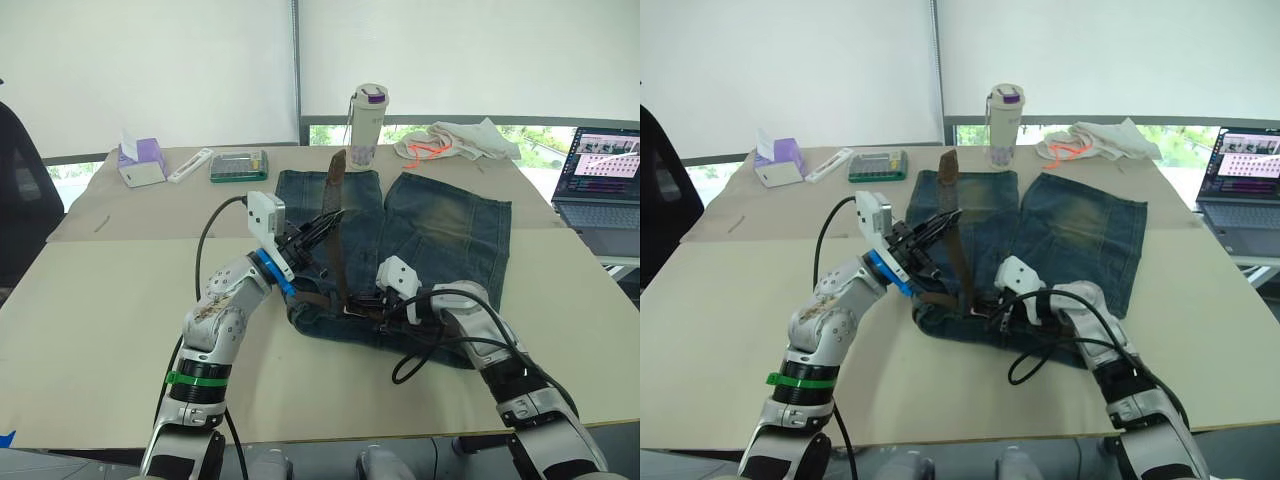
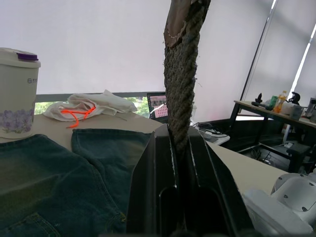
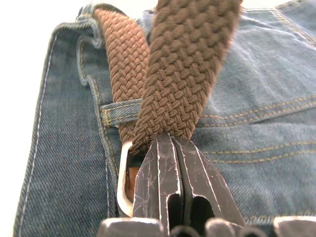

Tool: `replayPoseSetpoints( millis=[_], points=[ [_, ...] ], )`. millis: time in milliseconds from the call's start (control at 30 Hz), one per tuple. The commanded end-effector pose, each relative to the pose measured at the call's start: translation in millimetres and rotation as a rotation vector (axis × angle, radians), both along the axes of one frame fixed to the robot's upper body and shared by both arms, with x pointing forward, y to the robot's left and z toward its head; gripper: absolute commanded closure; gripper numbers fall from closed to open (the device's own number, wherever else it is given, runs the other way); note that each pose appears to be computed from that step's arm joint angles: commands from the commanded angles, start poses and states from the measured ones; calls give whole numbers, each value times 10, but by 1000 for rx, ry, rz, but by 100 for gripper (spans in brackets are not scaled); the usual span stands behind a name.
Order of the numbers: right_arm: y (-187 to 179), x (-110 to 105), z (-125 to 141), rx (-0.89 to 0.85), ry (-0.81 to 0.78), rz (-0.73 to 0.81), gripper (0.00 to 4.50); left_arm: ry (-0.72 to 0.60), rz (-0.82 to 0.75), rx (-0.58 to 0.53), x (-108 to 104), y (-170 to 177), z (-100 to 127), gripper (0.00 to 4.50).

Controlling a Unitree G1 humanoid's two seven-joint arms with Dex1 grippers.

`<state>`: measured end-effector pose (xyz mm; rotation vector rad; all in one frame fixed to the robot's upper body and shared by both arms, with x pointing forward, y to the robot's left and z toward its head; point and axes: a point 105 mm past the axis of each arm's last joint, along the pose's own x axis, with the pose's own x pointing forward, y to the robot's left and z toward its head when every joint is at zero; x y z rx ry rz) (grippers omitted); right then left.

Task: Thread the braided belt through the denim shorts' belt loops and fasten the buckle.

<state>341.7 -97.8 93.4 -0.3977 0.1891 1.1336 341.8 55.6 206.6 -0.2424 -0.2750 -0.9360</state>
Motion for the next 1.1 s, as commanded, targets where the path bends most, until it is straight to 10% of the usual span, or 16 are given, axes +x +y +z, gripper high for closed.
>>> replayPoseSetpoints(
  millis=[33,667,933,1100],
  points=[
    [-51,-34,145,104,20,-44,447,-69,8,-35,-31,26,158,450],
    [-476,-123,864,593,-2,-360,447,-59,-78,129,-76,-403,-278,450],
    [-366,-423,1202,709,60,-393,157,-253,117,391,64,-465,-489,450],
    [-197,-507,1174,716,135,-399,157,-348,247,460,149,-460,-515,450]
  ],
)
